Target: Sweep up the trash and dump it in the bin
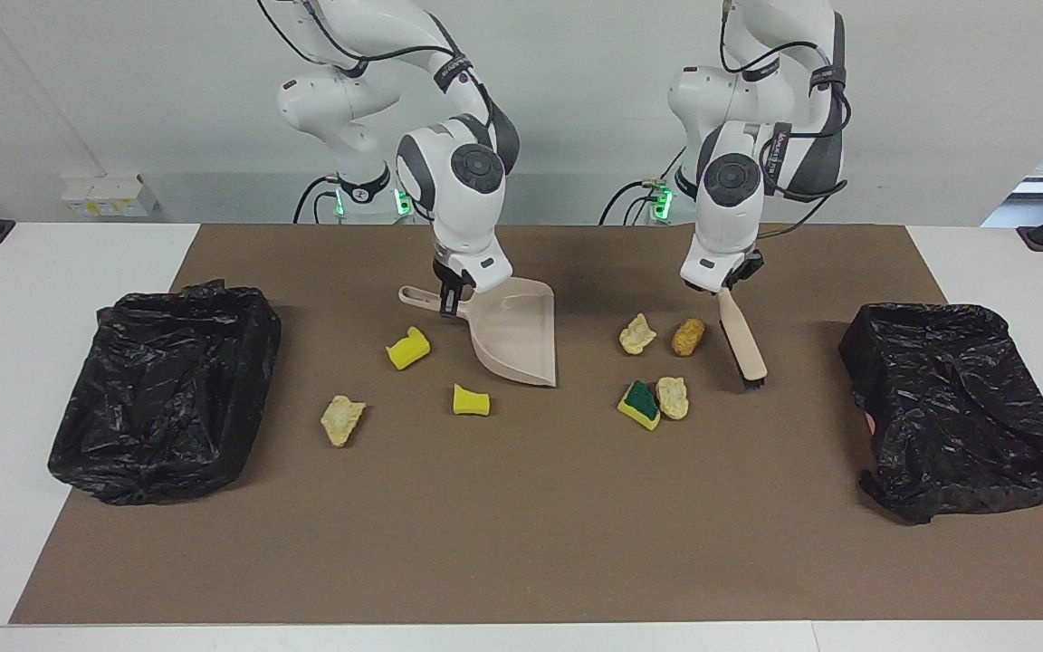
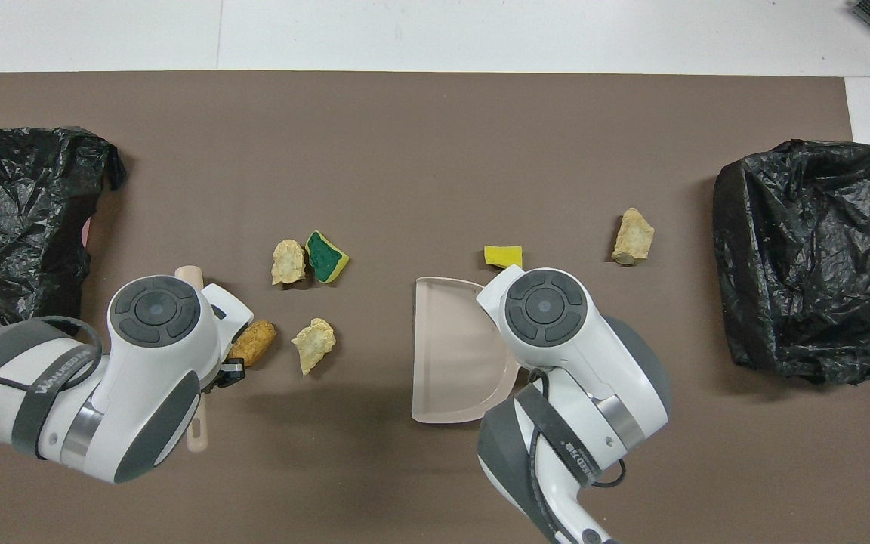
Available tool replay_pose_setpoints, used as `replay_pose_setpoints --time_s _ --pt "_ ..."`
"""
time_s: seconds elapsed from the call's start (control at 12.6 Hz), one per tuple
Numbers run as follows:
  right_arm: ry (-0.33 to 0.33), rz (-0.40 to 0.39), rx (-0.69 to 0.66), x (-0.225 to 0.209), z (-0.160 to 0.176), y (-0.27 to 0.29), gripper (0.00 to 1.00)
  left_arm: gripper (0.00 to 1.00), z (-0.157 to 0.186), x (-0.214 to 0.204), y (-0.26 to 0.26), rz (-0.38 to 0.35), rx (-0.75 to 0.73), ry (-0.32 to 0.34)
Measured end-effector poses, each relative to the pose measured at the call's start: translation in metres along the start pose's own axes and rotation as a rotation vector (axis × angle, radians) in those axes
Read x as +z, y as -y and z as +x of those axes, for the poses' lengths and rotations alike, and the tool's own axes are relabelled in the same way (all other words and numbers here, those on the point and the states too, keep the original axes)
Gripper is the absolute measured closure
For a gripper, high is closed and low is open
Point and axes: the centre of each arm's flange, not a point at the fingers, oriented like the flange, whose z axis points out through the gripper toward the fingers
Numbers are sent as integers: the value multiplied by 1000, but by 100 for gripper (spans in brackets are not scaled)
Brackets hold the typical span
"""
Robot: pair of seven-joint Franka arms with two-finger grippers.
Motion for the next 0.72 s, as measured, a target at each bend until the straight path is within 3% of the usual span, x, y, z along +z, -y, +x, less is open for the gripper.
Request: replay_pose_setpoints --time_s 0.32,0.72 --pt "6 -1 -36 -3 8 9 67 74 -16 6 -6 -135 -73 67" --pt "2 -9 -100 -5 13 11 67 74 -37 -6 -69 -263 -37 -6"
